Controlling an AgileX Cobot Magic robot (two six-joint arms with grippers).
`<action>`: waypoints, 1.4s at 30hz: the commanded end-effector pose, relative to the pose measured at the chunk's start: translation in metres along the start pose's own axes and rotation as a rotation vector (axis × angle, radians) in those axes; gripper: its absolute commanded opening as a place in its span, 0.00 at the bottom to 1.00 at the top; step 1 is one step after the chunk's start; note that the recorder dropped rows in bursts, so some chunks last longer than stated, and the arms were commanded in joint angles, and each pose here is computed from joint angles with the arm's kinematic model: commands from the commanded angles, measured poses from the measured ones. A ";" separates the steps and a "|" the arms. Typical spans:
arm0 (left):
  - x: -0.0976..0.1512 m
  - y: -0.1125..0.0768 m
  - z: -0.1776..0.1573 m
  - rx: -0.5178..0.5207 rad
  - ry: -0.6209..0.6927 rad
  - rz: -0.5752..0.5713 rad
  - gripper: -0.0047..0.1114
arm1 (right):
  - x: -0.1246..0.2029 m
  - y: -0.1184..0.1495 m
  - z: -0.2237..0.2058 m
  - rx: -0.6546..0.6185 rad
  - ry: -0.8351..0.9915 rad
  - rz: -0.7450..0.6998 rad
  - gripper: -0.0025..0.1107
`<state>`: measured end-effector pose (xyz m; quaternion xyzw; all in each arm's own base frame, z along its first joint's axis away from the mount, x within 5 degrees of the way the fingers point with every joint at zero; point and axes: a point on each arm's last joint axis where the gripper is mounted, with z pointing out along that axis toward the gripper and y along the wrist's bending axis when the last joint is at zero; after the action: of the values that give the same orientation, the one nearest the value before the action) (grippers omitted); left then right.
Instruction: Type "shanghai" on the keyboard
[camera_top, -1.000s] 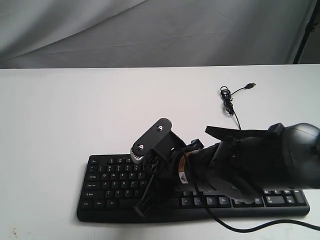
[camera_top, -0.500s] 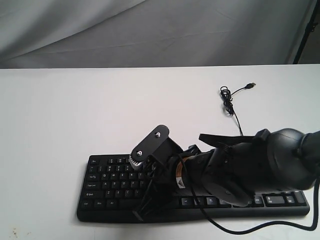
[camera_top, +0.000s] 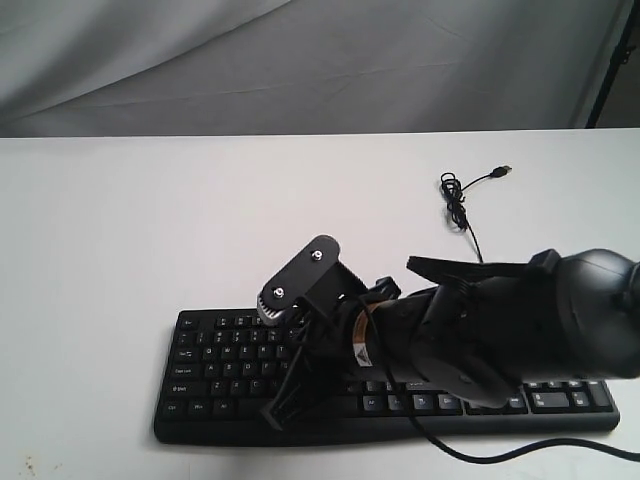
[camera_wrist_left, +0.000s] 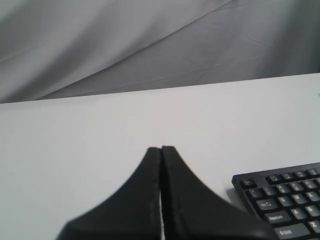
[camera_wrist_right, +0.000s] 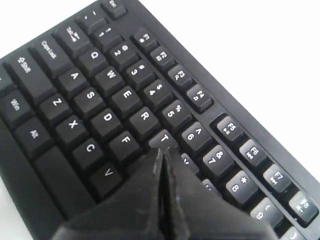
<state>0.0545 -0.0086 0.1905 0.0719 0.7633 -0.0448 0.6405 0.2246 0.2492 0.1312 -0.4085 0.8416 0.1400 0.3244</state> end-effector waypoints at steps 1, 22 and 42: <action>0.001 0.000 0.000 0.002 -0.005 0.002 0.04 | -0.013 0.005 -0.004 -0.007 -0.030 -0.013 0.02; 0.001 0.000 0.000 0.002 -0.005 0.002 0.04 | -0.054 0.055 0.046 -0.060 0.038 -0.129 0.02; 0.001 0.000 0.000 0.002 -0.005 0.002 0.04 | -0.048 0.052 0.055 -0.058 0.048 -0.123 0.02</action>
<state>0.0545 -0.0086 0.1905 0.0719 0.7633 -0.0448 0.6405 0.2263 0.3378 0.1195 -0.4721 0.8207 0.1324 0.2932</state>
